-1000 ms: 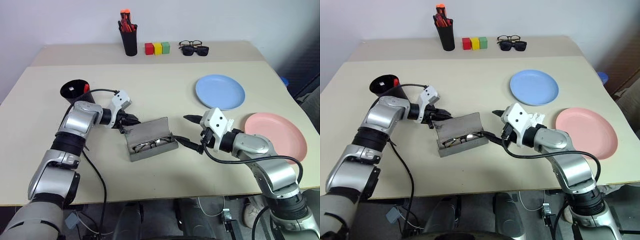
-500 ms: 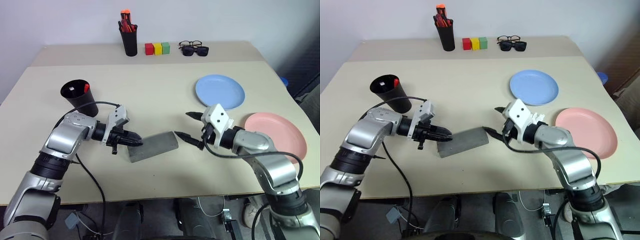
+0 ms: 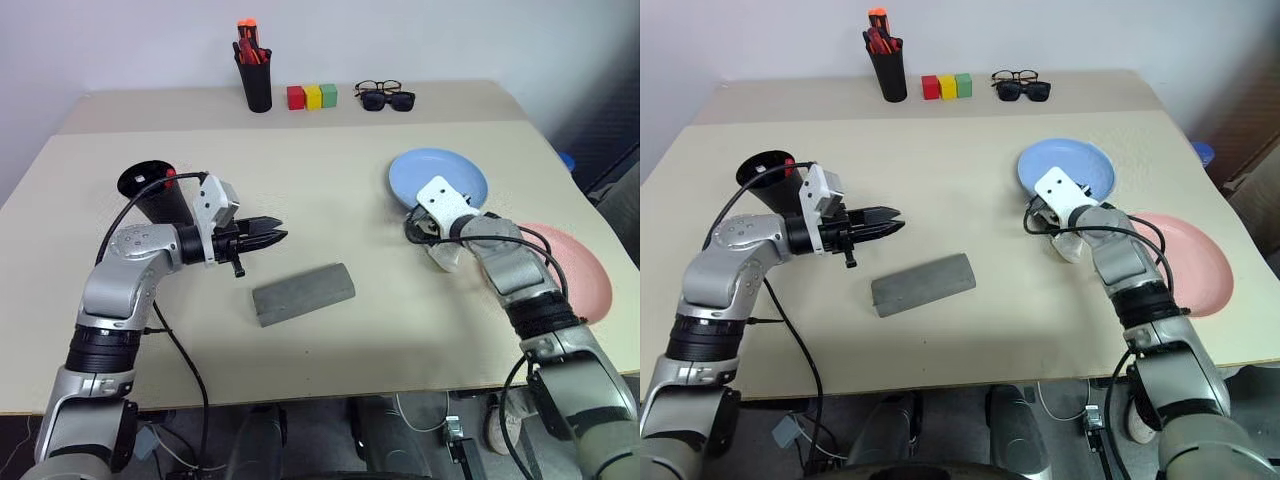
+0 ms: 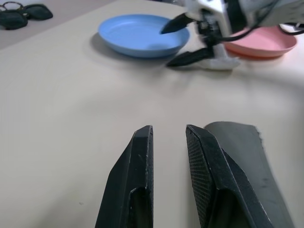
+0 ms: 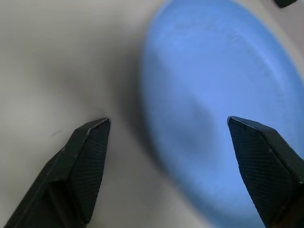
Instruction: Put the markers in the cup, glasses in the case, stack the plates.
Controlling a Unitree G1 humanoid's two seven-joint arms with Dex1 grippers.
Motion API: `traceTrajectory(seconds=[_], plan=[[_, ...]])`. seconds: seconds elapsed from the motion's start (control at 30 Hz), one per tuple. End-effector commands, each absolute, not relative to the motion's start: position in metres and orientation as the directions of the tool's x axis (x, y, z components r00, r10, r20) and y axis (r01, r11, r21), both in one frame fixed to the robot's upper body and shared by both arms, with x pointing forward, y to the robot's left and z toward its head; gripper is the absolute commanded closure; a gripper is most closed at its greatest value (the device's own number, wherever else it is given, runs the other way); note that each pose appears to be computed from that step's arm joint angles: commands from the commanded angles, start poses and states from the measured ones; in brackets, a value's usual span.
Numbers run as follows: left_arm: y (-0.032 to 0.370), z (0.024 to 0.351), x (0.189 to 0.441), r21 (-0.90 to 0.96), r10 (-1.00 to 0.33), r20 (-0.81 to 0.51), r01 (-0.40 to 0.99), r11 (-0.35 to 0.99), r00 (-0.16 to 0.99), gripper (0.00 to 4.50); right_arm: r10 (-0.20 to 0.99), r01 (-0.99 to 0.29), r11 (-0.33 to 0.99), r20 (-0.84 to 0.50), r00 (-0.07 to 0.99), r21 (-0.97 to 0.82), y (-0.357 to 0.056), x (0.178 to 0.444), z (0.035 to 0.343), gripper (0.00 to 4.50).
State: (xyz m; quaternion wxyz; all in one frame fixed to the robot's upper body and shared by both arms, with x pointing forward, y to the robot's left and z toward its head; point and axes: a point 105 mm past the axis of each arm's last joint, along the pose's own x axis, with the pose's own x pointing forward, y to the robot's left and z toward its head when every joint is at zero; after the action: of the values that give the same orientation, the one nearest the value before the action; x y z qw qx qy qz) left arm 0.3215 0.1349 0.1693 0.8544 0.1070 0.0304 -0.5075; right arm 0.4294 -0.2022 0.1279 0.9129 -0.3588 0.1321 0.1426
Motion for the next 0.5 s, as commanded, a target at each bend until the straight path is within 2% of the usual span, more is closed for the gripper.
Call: traceTrajectory(seconds=[0.03,0.17,0.23,0.33,0.43,0.5], plan=[[0.136,0.179,0.311,0.185,-0.858,-0.131,0.863,0.471,0.497,3.48,0.161,-0.334,0.675,-0.311,0.937,-0.658,-0.202,0.436,0.134,2.30],[0.132,0.172,0.301,0.179,-0.862,-0.141,0.868,0.462,0.488,3.48,0.196,-0.327,0.656,-0.265,0.944,-0.680,-0.199,0.433,0.146,4.38],[0.128,0.169,0.299,0.168,-0.864,-0.140,0.872,0.461,0.484,3.48,0.214,-0.310,0.625,-0.225,0.951,-0.716,-0.201,0.425,0.159,4.45],[0.122,0.164,0.300,0.150,-0.870,-0.137,0.878,0.455,0.474,3.48,0.238,-0.288,0.588,-0.178,0.955,-0.756,-0.210,0.400,0.183,4.45],[0.111,0.164,0.303,0.139,-0.886,-0.121,0.891,0.432,0.449,3.48,0.222,-0.288,0.573,-0.193,0.956,-0.768,-0.234,0.357,0.196,4.45],[0.108,0.163,0.305,0.131,-0.890,-0.121,0.895,0.426,0.441,3.48,0.213,-0.300,0.567,-0.216,0.953,-0.767,-0.241,0.337,0.197,4.45]])
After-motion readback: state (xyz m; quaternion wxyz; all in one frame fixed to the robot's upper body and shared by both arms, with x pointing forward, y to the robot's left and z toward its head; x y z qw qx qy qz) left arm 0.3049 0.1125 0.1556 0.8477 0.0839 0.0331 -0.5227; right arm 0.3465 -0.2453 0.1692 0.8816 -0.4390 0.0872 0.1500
